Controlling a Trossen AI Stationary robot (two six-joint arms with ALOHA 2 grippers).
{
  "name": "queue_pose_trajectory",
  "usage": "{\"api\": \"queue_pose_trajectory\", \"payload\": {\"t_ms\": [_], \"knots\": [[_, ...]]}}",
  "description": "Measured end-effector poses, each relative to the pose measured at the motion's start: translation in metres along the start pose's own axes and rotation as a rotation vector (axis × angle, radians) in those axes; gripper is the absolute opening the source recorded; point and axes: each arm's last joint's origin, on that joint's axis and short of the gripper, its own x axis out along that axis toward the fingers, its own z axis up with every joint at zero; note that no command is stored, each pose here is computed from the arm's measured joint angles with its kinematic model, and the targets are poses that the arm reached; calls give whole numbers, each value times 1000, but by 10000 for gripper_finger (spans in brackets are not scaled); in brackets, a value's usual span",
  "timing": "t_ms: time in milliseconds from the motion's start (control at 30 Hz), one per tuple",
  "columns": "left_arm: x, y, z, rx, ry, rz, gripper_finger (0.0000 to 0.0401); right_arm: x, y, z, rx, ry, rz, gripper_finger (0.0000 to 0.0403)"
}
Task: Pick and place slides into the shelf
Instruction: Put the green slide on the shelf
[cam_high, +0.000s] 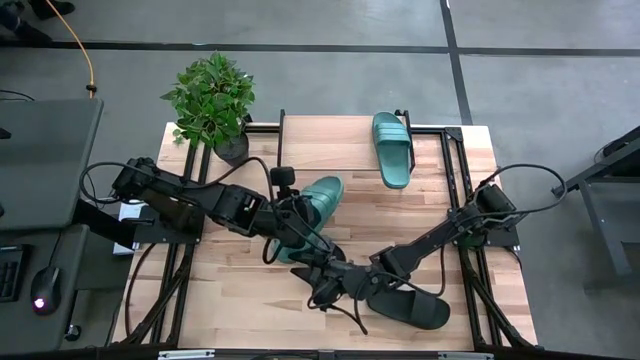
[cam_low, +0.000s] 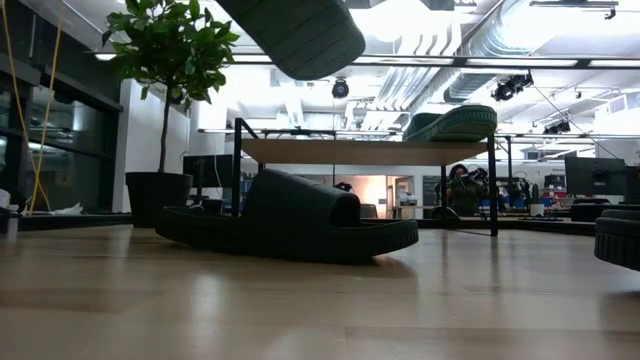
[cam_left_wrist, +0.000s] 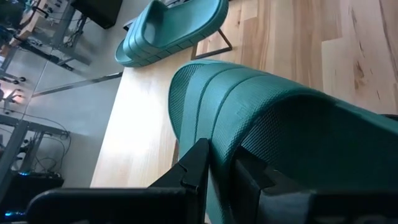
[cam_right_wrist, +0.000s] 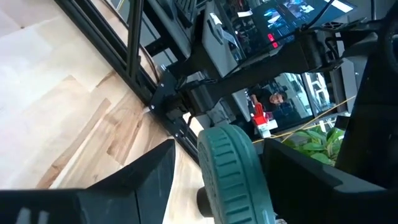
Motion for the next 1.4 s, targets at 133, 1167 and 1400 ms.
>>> {"api": "queue_pose_trajectory", "payload": {"t_ms": [133, 1167, 1400], "knots": [[0, 0, 0, 0, 0, 0, 37, 1, -1, -1, 1, 5, -3, 236], [0, -1, 2, 1, -20, -39, 37, 12, -6, -18, 39, 119, -30, 94], [0, -1, 2, 2, -19, -39, 37, 12, -7, -18, 68, 119, -32, 58]]}}
